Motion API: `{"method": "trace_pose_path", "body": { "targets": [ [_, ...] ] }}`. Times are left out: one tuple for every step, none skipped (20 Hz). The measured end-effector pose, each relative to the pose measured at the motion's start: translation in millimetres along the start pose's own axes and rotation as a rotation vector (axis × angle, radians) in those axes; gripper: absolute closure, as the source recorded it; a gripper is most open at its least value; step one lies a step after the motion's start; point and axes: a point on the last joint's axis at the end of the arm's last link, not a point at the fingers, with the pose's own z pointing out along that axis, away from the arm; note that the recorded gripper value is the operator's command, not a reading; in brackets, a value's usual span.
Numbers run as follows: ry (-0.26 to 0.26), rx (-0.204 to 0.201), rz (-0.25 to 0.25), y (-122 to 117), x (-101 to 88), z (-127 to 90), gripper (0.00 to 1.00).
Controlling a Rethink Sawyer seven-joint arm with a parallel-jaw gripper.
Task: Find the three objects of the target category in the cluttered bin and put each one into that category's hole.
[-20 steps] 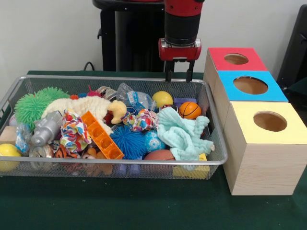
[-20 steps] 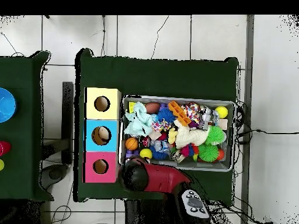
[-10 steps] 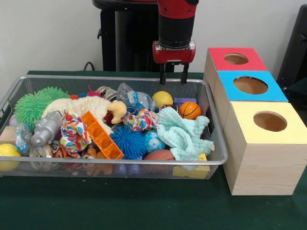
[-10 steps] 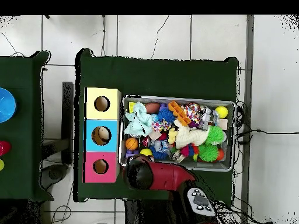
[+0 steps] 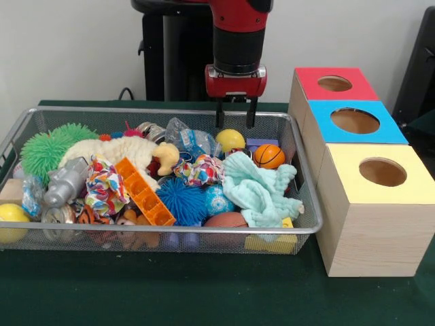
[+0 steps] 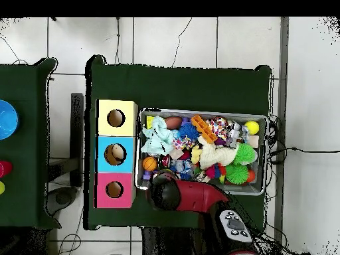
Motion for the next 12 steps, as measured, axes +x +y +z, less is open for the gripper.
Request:
{"method": "trace_pose_path", "body": {
  "targets": [
    [-0.002, 0.001, 0.0, -0.7, -1.9, 0.7, 0.0],
    [-0.004, 0.001, 0.0, -1.1, -4.2, 1.5, 0.0],
    [-0.004, 0.002, 0.0, -1.8, -5.9, 2.0, 0.0],
    [-0.003, 0.002, 0.001, -2.5, -7.3, 2.5, 0.0],
    [0.001, 0.002, 0.001, -3.1, -8.8, 2.9, 0.0],
    [0.002, 0.002, 0.001, -3.4, -9.9, 3.2, 0.0],
    [0.008, 0.002, 0.001, -4.7, -12.9, 3.5, 0.0],
    [0.012, 0.002, 0.001, -5.4, -14.9, 3.5, 0.0],
    [0.014, 0.002, 0.001, -5.7, -15.7, 3.4, 0.0],
    [0.024, 0.002, 0.0, -6.6, -19.0, 2.5, 0.0],
    [0.029, 0.002, -0.001, -6.6, -20.1, 2.1, 0.0],
    [0.037, 0.001, -0.002, -6.5, -21.2, 1.6, 0.0]
  ]
}}
